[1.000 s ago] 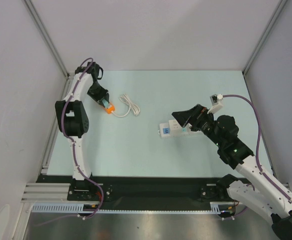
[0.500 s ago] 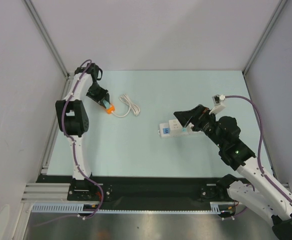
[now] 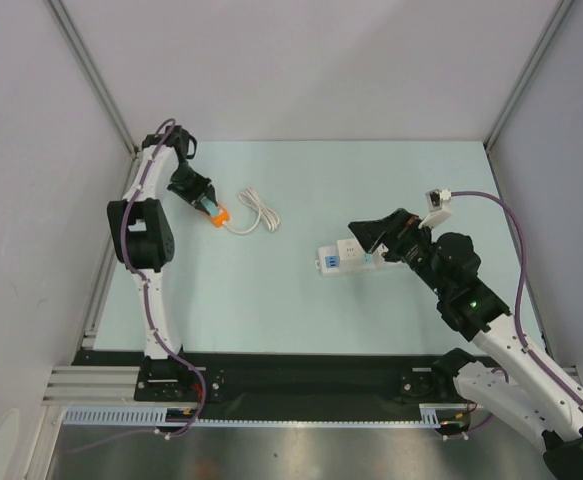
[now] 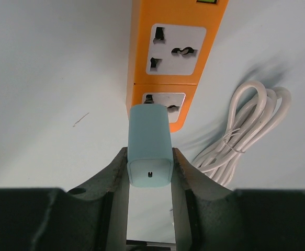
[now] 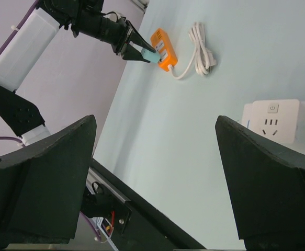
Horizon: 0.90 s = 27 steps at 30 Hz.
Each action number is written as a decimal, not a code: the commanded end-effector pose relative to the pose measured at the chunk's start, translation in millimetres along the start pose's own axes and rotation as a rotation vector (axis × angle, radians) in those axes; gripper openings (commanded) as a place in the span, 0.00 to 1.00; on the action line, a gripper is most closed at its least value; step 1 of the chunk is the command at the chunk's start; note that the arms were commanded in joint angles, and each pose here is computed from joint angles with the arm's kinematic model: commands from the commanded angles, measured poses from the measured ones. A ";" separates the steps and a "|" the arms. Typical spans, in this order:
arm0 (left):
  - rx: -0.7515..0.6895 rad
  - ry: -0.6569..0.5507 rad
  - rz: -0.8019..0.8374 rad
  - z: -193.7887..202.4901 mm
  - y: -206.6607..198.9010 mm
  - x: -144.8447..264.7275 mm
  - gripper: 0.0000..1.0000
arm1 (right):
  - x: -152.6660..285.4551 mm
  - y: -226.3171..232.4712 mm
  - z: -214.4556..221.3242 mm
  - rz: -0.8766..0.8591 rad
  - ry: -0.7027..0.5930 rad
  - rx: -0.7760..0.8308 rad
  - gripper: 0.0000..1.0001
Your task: Insert the plug
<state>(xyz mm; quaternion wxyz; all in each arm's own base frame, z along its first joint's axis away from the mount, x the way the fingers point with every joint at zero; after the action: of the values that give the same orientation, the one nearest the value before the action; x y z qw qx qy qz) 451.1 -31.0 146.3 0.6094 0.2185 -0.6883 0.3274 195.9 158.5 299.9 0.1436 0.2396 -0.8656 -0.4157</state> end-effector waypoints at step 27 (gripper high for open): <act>-0.096 -0.001 -0.227 -0.7 29.3 -83.6 0.00 | -6.9 -6.8 -4.3 0.045 -0.048 0.000 1.00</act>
<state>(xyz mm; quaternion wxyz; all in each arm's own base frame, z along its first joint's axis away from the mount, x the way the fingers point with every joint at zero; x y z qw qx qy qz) 454.4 -28.5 132.9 0.6122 0.2011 -0.7096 0.2851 202.8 157.7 294.2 0.1450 0.2165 -0.8719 -0.4147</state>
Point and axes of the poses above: each gripper's point midway between its finger pads, its own x axis back along the fingers, its own y axis along the line the jaws close on, z = x × y, the point moved 7 cm from there along x, back along the fingers, and after that the axes turned 7 degrees about -x, right-handed, at the moved point
